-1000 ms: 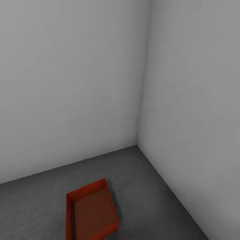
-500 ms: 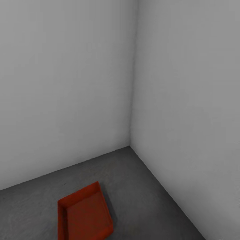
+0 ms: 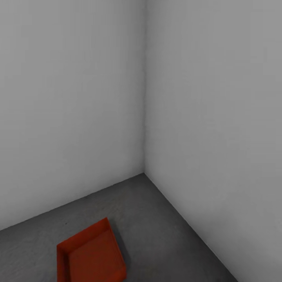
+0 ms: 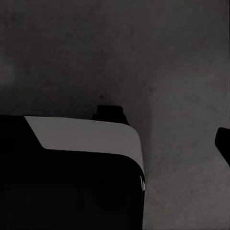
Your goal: Move the two storage containers from the living room to the garage. In the garage, place one container on the floor and stack the other container on top of it (either order is fine).
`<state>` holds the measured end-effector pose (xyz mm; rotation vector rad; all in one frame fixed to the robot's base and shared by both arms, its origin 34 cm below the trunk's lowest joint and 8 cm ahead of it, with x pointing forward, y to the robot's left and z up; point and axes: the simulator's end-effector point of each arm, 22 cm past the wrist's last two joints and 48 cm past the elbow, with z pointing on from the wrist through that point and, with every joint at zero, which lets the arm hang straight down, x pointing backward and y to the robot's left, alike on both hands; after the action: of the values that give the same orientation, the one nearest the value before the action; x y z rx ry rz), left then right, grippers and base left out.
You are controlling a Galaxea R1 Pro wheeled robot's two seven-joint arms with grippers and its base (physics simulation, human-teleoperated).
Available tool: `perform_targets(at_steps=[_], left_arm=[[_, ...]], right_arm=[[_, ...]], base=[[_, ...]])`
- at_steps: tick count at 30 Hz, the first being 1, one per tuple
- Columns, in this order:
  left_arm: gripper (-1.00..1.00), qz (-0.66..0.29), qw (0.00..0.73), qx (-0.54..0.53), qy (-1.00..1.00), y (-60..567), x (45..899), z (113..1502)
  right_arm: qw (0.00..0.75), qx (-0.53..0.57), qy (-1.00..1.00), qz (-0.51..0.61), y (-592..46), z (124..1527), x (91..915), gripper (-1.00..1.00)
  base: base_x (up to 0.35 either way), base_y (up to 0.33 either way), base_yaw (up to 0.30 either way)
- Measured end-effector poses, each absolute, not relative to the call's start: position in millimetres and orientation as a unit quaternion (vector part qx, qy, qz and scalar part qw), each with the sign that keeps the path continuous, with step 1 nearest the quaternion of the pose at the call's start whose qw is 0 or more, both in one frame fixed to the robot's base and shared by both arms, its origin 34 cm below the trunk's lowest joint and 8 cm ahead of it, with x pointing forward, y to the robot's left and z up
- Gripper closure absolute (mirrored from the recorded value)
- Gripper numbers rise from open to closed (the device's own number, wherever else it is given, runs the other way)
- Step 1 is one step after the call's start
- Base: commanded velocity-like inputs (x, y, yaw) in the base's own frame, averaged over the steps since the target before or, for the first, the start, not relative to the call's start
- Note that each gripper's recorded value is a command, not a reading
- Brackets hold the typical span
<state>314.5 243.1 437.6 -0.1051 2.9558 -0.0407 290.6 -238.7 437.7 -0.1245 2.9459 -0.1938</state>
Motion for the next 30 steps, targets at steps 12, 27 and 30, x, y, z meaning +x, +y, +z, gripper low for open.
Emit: perform_targets(at_steps=[12, 27, 30], left_arm=[[-1.0, -0.014, 0.098, -0.035, 0.994, 243.1, 319.6, 439.9], [-1.0, -0.014, 0.101, -0.035, 0.994, 243.2, 321.7, 440.9], [-1.0, -0.014, 0.101, -0.035, 0.994, 242.1, 321.7, 441.0]], right_arm=[[0.1, -0.042, 0.992, -0.066, -238.8, 439.8, 295.5, -1.0], [0.098, -0.042, 0.992, -0.066, -238.5, 440.2, 295.6, -1.0], [0.097, -0.042, 0.992, -0.065, -238.3, 440.2, 295.8, -1.0]], base=[[0.0, 0.0, -0.18], [0.0, 0.0, -0.048], [0.0, 0.0, 0.0]])
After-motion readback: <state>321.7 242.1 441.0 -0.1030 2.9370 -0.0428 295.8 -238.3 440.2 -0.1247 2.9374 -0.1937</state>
